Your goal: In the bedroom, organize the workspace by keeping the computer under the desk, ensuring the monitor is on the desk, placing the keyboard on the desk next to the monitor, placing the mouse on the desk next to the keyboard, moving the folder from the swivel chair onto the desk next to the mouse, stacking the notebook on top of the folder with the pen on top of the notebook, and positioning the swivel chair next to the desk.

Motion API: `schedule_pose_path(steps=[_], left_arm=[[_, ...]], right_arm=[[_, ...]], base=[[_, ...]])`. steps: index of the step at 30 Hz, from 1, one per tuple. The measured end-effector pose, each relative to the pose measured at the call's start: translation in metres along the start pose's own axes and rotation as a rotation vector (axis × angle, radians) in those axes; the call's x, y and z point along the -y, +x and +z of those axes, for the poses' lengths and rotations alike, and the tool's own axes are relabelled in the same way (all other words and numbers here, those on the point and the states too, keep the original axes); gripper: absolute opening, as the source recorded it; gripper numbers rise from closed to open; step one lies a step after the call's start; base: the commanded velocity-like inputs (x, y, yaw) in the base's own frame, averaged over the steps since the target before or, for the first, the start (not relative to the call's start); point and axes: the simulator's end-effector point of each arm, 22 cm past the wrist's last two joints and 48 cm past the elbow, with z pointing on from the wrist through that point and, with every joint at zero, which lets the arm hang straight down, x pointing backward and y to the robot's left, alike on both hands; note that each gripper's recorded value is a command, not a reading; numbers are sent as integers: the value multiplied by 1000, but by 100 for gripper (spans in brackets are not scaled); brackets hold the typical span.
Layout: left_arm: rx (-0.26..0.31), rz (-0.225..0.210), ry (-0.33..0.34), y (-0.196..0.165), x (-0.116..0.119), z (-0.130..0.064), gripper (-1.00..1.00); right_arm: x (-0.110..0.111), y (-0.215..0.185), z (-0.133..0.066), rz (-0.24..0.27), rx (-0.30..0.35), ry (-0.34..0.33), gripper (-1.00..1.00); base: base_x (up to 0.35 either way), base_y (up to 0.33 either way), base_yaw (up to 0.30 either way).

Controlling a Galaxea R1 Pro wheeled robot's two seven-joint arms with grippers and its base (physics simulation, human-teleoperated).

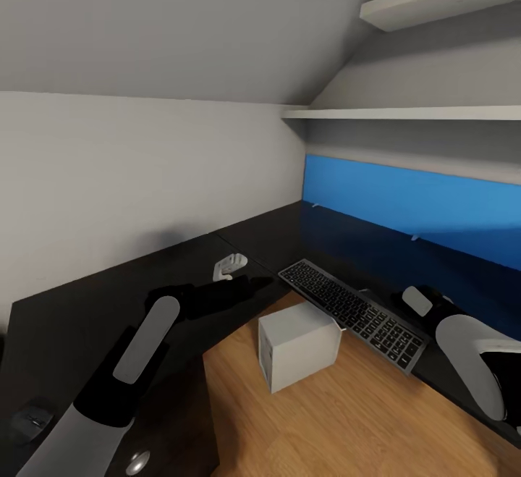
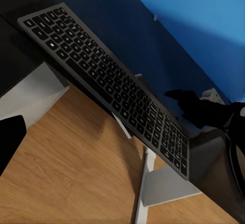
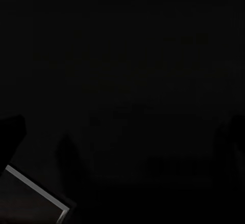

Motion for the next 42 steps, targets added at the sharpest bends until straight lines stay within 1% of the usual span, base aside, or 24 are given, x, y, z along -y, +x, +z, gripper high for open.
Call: schedule_pose_path(steps=[17,29,42], left_arm=[[-1,0,0,0,0,0,100],[-2,0,-1,1,0,0,100],[-2,0,-1,1,0,0,100]], right_arm=[[0,0,0,-1,0,0,100],[-1,1,0,-3,0,-1,100],[-8,6,-1,-11,-4,-10,100]], base=[[-5,0,0],[-137,0,0],[-24,0,0]])
